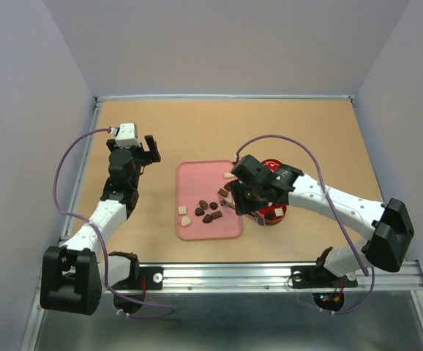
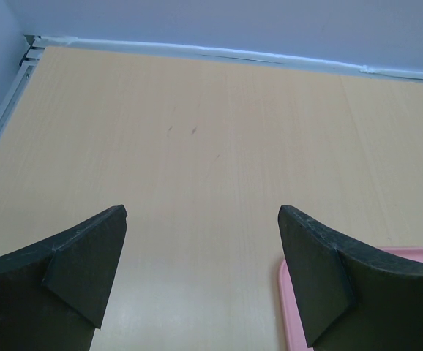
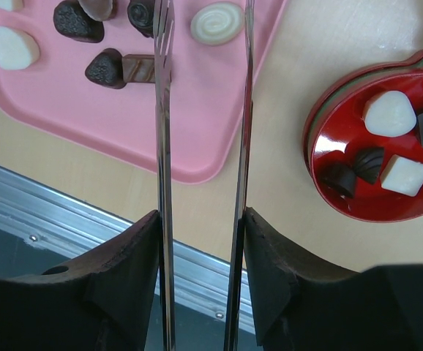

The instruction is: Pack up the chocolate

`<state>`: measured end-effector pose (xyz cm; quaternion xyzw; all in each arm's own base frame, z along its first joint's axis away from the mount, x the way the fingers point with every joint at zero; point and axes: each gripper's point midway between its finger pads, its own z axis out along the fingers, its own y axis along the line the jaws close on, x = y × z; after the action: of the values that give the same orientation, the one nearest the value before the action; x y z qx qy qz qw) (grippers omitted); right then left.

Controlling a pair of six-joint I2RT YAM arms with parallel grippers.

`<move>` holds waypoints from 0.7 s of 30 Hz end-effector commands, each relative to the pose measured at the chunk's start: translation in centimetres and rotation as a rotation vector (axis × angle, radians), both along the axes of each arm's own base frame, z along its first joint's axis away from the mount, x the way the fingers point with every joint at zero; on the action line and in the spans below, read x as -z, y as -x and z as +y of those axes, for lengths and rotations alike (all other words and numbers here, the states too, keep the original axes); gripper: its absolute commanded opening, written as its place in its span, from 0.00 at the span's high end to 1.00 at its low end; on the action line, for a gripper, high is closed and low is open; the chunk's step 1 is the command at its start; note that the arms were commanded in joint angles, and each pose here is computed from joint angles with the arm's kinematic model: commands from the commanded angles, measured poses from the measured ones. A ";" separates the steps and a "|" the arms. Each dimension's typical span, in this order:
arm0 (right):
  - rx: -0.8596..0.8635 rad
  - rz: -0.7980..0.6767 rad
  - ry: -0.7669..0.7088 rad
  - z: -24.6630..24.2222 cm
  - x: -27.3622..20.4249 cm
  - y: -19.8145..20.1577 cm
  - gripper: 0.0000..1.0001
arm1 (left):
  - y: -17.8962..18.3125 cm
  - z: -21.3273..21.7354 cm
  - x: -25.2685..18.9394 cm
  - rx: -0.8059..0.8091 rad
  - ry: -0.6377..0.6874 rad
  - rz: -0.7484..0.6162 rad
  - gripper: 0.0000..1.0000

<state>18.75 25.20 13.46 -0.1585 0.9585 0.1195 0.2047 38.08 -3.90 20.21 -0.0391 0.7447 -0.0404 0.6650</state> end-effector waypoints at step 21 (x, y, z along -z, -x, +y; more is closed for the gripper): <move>0.009 -0.053 -0.009 -0.2 -1.9 -0.4 0.68 | -0.4 0.1 -1.9 -0.003 0.010 -0.057 0.04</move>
<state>18.45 24.60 12.03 -0.1637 0.9638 0.0977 0.1865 38.08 -3.92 20.21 -0.0388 0.7447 -0.0407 0.6650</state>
